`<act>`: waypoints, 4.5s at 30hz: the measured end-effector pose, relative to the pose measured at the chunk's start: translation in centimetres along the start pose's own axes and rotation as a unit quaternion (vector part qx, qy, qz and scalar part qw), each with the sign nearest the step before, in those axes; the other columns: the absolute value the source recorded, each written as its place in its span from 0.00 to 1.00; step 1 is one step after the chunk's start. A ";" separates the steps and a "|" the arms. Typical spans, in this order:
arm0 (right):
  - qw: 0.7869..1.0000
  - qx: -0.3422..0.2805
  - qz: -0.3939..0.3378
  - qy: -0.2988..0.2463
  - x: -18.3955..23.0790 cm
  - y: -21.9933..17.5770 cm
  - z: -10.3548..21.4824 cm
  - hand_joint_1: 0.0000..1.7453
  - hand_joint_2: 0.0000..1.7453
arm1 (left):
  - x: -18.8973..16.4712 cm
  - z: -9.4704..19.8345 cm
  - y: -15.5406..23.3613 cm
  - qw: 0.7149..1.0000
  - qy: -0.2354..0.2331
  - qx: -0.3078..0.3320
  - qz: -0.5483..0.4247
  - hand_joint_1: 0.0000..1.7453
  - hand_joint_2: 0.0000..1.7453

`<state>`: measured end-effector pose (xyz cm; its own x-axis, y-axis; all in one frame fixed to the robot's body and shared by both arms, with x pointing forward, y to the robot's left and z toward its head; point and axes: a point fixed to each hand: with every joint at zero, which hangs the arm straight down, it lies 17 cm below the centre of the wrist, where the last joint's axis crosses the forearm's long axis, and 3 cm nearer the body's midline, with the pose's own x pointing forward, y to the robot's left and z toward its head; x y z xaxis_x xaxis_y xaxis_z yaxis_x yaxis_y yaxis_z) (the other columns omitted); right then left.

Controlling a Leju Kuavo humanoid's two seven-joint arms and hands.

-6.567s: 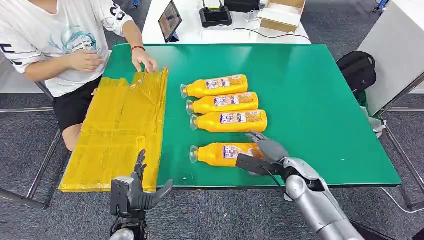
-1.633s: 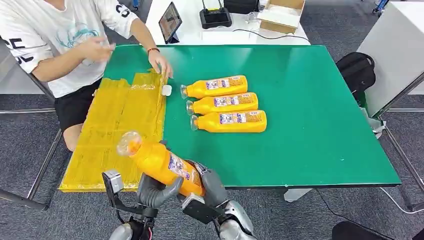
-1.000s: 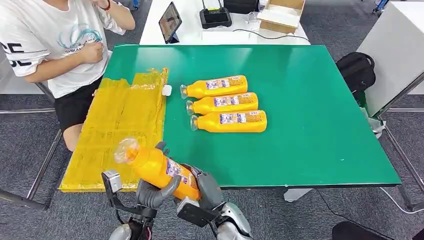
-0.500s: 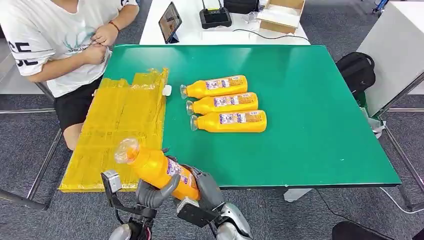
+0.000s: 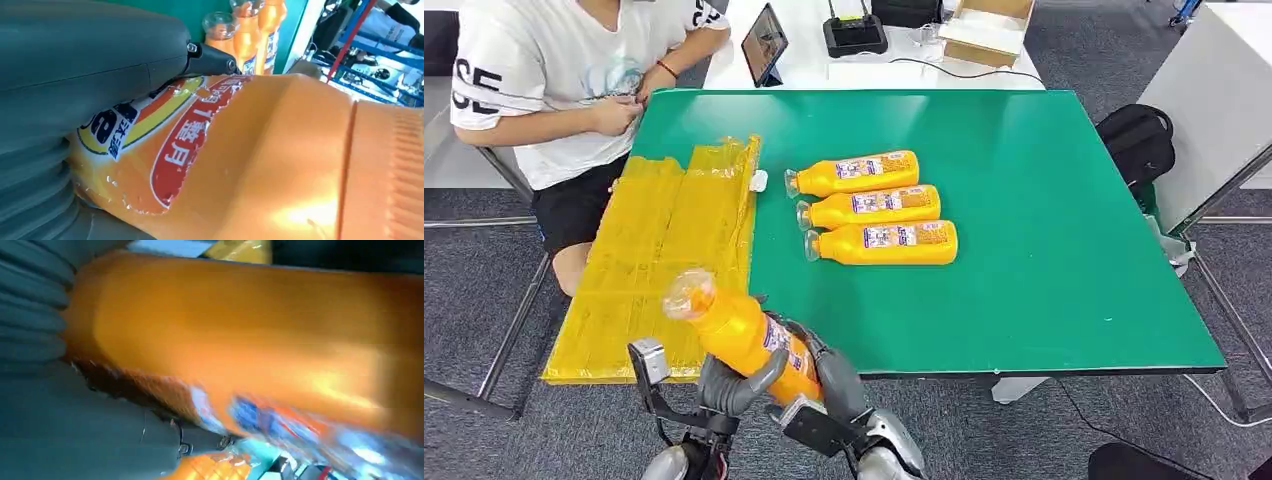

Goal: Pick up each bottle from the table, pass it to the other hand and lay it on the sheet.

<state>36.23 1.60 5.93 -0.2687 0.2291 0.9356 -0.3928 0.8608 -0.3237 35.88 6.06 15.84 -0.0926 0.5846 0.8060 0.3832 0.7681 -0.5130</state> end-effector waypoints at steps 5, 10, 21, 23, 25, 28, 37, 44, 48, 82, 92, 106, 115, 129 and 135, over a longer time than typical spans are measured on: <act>0.998 -0.019 -0.046 -0.040 3.2 -1.3 -0.6 0.00 0.00 | 0.5 -0.3 0.0 1.000 -0.012 -0.002 -0.018 1.00 1.00; 0.991 -0.051 -0.077 -0.100 8.0 -4.2 -1.5 0.00 0.00 | 1.8 -1.6 0.3 0.998 -0.036 0.002 -0.050 1.00 1.00; 0.983 -0.085 -0.089 -0.136 10.9 -6.9 -1.6 0.00 0.00 | 4.3 -3.3 2.3 0.994 -0.070 0.037 -0.077 1.00 1.00; 0.981 -0.096 -0.094 -0.137 11.0 -7.4 -1.5 0.00 0.00 | 4.9 -3.7 3.4 0.992 -0.077 0.056 -0.086 1.00 1.00; 0.979 -0.110 -0.095 -0.143 11.2 -8.0 -1.3 0.00 0.00 | 5.7 -3.9 4.8 0.985 -0.093 0.083 -0.122 1.00 1.00; 0.973 -0.134 -0.088 -0.163 12.3 -9.2 -1.1 0.00 0.00 | 7.8 -4.2 6.6 0.958 -0.133 0.122 -0.221 1.00 1.00; 0.947 -0.202 -0.067 -0.240 16.8 -12.7 -0.1 0.00 0.00 | 12.3 -6.9 9.5 0.855 -0.199 0.159 -0.451 1.00 1.00; 0.924 -0.251 -0.056 -0.282 19.8 -14.7 1.0 0.00 0.00 | 13.5 -9.1 12.1 0.734 -0.199 0.165 -0.628 1.00 1.00; 0.917 -0.258 -0.065 -0.297 21.2 -14.9 1.3 0.00 0.00 | 12.1 -11.0 13.6 0.602 -0.168 0.099 -0.774 1.00 1.00; 0.928 -0.200 -0.106 -0.295 21.2 -12.8 0.4 0.00 0.00 | 1.7 -7.4 30.8 0.523 0.178 -0.114 -0.825 0.00 1.00; 0.935 -0.188 -0.110 -0.278 20.3 -12.1 0.0 0.00 0.00 | 1.2 -7.3 30.9 0.570 0.207 -0.111 -0.787 0.00 0.00; 0.942 -0.181 -0.111 -0.261 19.1 -11.6 -0.3 0.00 1.00 | 0.6 -7.2 29.8 0.665 0.220 -0.109 -0.705 0.00 0.00; 0.945 -0.178 -0.113 -0.250 18.3 -11.4 -0.6 0.00 1.00 | 0.8 -7.6 27.8 0.755 0.208 -0.106 -0.613 0.00 0.00; 0.965 -0.143 -0.014 -0.217 16.7 -9.9 -2.0 0.00 1.00 | 13.1 -11.9 21.7 0.883 -0.101 0.144 -0.435 0.00 1.00; 0.971 -0.125 0.089 -0.184 15.0 -11.0 -3.4 0.00 1.00 | 15.5 -10.9 21.0 0.916 -0.158 0.193 -0.315 0.00 1.00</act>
<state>39.46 -2.87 23.99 -0.6270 0.2462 0.7391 -0.0974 0.9165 -0.3880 52.53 28.44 20.79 -0.4682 -0.0076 0.8836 -0.1861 0.9784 -0.0902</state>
